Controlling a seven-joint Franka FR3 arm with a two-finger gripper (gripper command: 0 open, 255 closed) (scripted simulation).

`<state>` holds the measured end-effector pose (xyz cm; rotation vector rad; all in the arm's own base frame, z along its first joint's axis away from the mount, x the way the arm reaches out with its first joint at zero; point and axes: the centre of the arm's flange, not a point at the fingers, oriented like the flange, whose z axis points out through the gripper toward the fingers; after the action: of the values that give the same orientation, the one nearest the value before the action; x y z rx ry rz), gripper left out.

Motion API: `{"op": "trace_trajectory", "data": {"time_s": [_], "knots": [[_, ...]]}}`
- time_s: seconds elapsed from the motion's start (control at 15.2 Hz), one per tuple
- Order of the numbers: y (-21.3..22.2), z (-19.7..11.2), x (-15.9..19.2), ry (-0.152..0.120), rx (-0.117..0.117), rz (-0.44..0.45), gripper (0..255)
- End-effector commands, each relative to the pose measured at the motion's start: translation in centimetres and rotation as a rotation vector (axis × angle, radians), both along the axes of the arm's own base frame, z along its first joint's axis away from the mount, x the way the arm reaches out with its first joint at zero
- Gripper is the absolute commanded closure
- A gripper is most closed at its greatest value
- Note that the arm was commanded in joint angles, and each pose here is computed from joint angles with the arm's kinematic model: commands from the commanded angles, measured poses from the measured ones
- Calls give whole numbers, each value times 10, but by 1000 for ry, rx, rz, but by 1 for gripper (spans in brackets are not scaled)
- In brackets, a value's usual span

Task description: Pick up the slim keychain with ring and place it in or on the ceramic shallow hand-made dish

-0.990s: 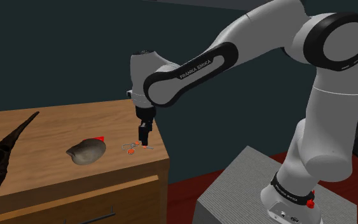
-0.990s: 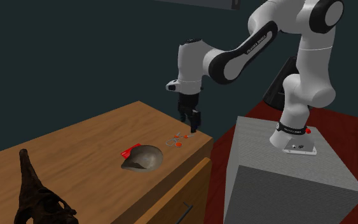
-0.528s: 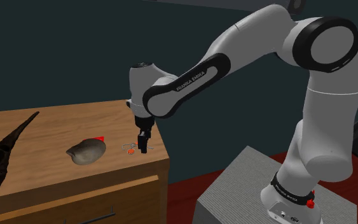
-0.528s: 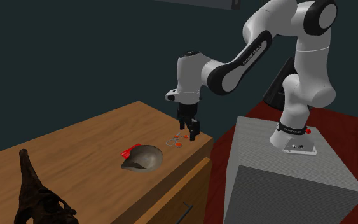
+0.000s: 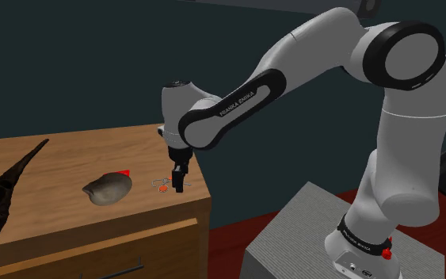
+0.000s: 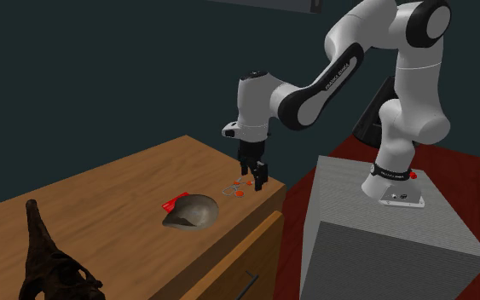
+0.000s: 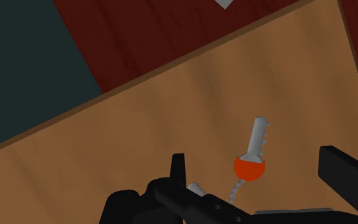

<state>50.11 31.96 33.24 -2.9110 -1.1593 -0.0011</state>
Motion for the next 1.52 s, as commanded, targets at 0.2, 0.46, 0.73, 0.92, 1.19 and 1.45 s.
{"op": "trace_trajectory", "data": {"time_s": [0.2, 0.46, 0.73, 0.92, 1.19, 1.45], "knots": [[0, 0, 0, 0, 0, 0, 255], [3, -1, -2, 0, 0, 0, 255], [0, 11, 0, 0, 0, 0, 255], [0, 26, 0, 0, 0, 0, 255], [0, 47, 0, 0, 0, 0, 255], [0, 69, 0, 0, 0, 0, 255]]}}
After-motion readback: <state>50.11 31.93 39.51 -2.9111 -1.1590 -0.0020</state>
